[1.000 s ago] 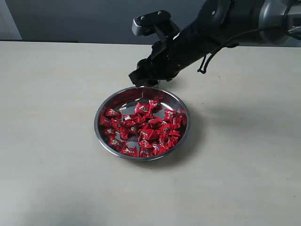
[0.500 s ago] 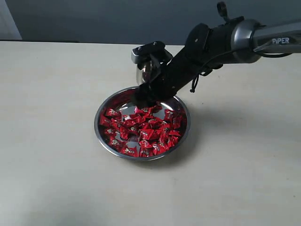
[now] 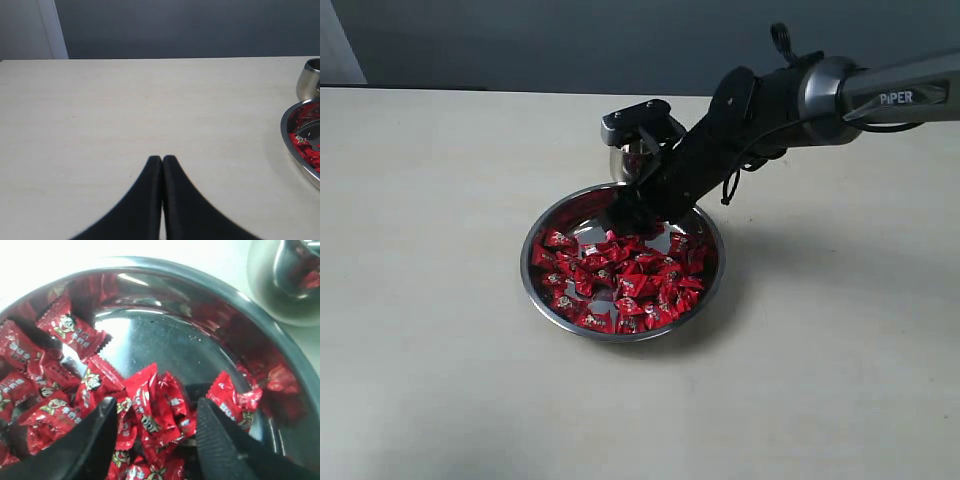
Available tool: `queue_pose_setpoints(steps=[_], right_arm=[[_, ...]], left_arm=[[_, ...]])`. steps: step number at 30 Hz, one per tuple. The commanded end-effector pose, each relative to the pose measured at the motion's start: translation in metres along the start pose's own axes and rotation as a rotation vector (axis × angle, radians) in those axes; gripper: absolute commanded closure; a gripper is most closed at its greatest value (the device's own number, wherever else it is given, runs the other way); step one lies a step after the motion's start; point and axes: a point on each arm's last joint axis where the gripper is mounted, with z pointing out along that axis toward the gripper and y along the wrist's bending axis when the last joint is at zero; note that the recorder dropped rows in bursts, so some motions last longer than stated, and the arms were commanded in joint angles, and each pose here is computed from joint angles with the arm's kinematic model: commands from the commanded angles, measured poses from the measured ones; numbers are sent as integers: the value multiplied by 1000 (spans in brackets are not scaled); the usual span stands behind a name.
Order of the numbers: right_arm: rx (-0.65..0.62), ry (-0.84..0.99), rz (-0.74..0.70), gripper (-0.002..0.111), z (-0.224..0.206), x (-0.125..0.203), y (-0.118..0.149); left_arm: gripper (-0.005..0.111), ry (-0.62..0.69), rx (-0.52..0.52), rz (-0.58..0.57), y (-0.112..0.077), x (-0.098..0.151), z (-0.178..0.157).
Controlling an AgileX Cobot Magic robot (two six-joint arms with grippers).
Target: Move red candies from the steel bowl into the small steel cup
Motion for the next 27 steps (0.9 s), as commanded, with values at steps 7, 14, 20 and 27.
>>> queue_pose_setpoints(steps=[7,14,20,27], right_arm=[[4,-12,-4,61,-2,-2,0],[3,-12,53,61,-2,-2,0],[-10,5,177,61,-2,-1,1],[-50,59,296,61,15,12,-12]], left_arm=[[106,-8,5,0,0,0,0],[106,-8,5,0,0,0,0],[106,-8,5,0,0,0,0],[106,-8,5,0,0,0,0]])
